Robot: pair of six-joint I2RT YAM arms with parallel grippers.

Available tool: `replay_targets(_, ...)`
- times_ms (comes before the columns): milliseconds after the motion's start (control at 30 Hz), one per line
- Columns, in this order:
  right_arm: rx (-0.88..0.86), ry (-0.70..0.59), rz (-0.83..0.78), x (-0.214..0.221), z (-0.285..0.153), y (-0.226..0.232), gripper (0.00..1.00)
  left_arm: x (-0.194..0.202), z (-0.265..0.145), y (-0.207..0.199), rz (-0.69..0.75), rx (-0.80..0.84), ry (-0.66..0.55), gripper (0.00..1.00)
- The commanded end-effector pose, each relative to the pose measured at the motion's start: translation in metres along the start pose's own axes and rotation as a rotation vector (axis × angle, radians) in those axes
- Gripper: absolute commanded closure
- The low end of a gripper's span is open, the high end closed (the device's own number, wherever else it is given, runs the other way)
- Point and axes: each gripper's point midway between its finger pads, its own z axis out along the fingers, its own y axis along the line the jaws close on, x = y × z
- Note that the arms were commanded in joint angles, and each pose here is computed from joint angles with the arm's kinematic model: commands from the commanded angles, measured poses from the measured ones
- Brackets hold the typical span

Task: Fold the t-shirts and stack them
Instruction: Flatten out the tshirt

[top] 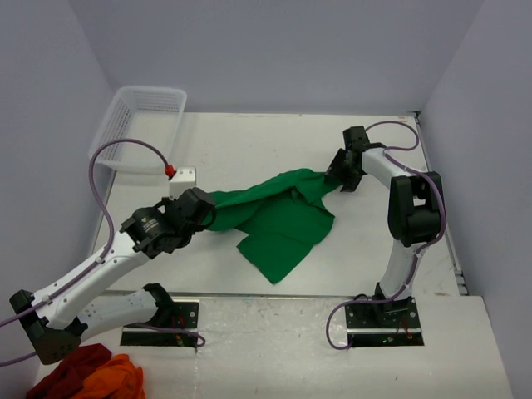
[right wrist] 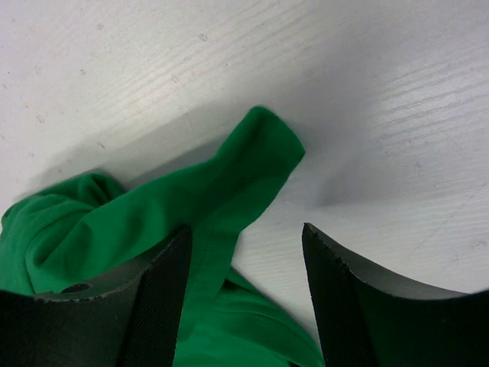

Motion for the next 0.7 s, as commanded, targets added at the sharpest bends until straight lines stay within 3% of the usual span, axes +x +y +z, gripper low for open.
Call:
replay_targets(0,0.012,-0.047,0.021,-0.008,-0.012,0.001,0.39,-0.018,-0.012,0.023,-0.055,-0.08,-0.065,1.0)
replay_targets(400,0.001,-0.015,0.031,-0.012,-0.004,0.013,0.39,-0.021,-0.024,0.036,-0.083,-0.08,-0.084,1.0)
replay_targets(667,0.034,-0.011,0.019,-0.008,-0.002,0.016,0.47,-0.024,-0.024,0.025,-0.072,-0.026,-0.082,1.0)
